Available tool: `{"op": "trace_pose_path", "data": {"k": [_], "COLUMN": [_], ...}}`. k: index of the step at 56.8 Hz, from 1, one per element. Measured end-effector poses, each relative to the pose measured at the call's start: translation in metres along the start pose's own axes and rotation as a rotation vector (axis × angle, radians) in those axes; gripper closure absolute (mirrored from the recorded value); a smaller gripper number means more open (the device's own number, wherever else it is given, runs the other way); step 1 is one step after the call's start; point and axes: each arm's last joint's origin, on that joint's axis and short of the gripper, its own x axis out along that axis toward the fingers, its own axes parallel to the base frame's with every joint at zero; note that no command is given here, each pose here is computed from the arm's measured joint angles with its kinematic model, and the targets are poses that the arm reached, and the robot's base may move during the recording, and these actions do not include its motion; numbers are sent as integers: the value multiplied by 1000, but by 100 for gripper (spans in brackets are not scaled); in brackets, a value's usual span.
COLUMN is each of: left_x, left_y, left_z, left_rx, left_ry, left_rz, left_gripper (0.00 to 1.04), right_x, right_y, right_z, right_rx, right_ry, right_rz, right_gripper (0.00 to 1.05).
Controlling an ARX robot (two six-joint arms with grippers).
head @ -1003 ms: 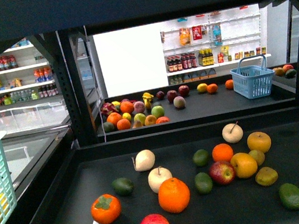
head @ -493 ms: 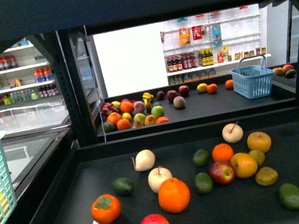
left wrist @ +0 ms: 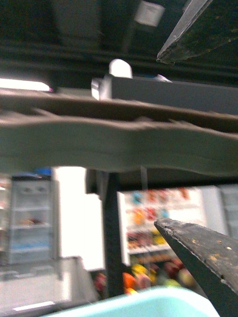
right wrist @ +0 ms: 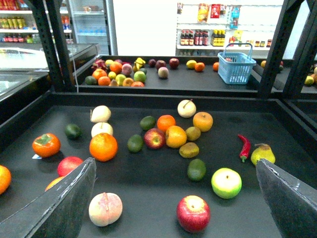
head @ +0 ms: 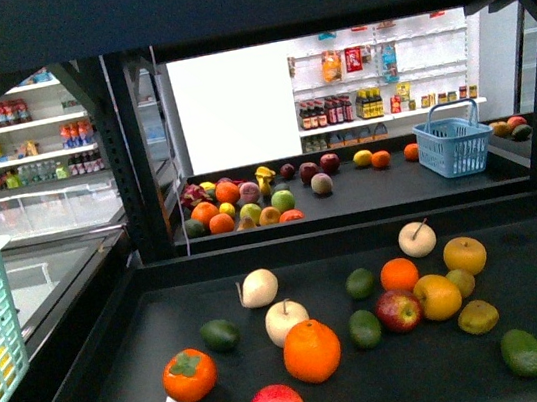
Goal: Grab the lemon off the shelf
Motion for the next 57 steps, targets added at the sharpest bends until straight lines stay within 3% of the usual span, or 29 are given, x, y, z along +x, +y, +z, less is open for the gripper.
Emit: {"op": "trace_pose_path", "data": {"k": [8,21,34,46,53,57], "left_x": [-25,-34,-53,-103,-151,-177], "left_y": [-30,-35,-73,-139,-170,-182], "left_z": [29,21,9,-46,-84,-99], "left_rx": [135,172,284,846,1212,1313], "left_ry": [-91,-63,-36,3,50,41], "left_rz": [-2,79,186,342,313,279], "left_gripper": [8,8,8,8,8,8], "right_x": [0,0,0,0,0,0], "right_y": [0,0,0,0,0,0], "right_z": [0,0,0,0,0,0], "right_rx": [2,3,3,3,3,3], "right_ry": [0,0,0,0,0,0], "right_rz": [-2,0,0,0,0,0], "right_gripper": [7,7,7,7,7,7]}}
